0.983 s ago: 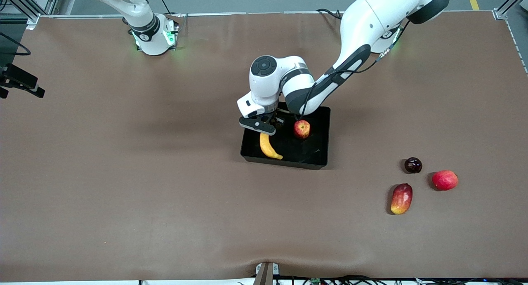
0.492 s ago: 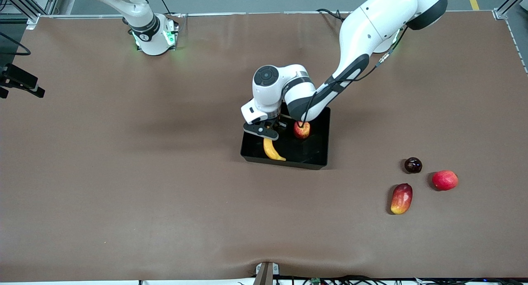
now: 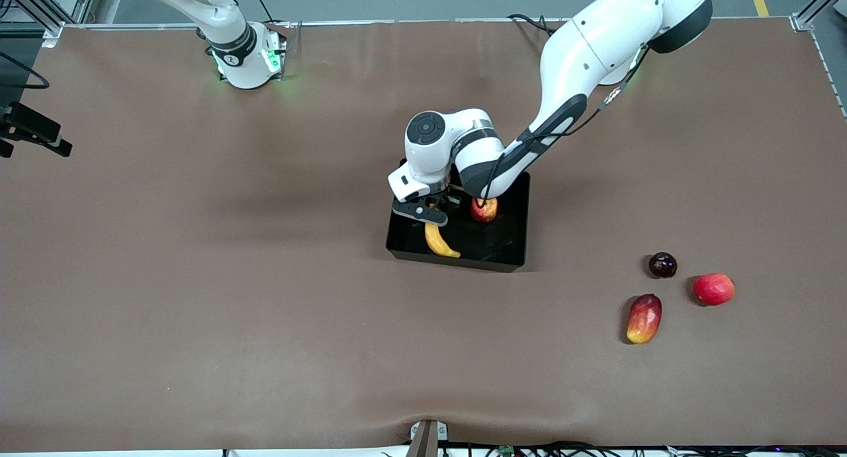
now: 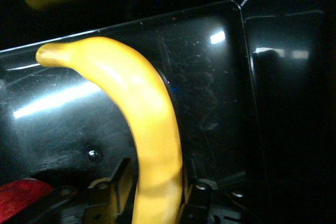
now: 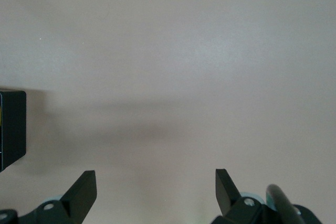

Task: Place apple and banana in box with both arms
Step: 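Open the left gripper to release the banana and lift away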

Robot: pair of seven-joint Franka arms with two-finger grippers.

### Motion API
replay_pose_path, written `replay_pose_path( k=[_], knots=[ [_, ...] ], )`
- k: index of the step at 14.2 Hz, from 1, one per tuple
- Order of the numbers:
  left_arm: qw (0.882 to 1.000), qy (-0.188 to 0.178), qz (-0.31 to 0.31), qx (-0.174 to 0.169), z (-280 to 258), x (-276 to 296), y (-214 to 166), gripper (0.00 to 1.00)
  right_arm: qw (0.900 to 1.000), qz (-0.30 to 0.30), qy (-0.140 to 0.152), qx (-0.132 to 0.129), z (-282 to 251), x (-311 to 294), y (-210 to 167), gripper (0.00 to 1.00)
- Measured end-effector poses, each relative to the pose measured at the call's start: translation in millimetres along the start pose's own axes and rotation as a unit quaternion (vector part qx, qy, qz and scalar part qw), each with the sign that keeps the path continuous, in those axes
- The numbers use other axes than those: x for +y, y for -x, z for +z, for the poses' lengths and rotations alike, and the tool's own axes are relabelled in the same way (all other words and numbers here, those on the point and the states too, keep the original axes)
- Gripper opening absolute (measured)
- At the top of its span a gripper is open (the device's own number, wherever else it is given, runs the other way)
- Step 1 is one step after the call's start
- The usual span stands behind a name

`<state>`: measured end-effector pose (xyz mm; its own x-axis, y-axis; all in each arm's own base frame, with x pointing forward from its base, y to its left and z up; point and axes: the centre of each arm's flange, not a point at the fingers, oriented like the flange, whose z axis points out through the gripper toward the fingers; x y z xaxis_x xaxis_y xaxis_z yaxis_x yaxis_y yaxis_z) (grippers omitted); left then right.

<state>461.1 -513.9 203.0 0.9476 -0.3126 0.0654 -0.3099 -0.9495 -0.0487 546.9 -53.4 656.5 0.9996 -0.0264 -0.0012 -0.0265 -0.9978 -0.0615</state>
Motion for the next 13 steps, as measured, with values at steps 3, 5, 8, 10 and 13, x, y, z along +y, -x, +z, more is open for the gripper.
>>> replay_pose_path(
  k=[3, 5, 8, 10, 13],
  knots=[
    [1.000, 0.003, -0.015, 0.015, -13.4, -9.9, -17.0, 0.81, 1.000, 0.000, 0.000, 0.000, 0.1, 0.0, 0.0, 1.00],
    [0.999, 0.002, -0.036, 0.036, -37.7, -30.6, -37.1, 1.00, 1.000, 0.000, -0.002, 0.000, 0.2, -0.3, 0.0, 1.00],
    [0.995, -0.015, -0.082, 0.057, -92.2, -84.7, -66.6, 1.00, 1.000, 0.000, -0.003, 0.000, 0.3, -0.5, -0.1, 1.00],
    [0.993, -0.006, -0.106, 0.054, -132.5, -130.6, -82.0, 1.00, 1.000, 0.000, -0.003, -0.001, 0.6, -0.2, -0.1, 1.00],
    [0.989, -0.006, -0.142, 0.036, -185.1, -211.0, -97.9, 1.00, 1.000, 0.001, -0.004, -0.003, 1.2, 0.1, 0.2, 1.00]
  ],
)
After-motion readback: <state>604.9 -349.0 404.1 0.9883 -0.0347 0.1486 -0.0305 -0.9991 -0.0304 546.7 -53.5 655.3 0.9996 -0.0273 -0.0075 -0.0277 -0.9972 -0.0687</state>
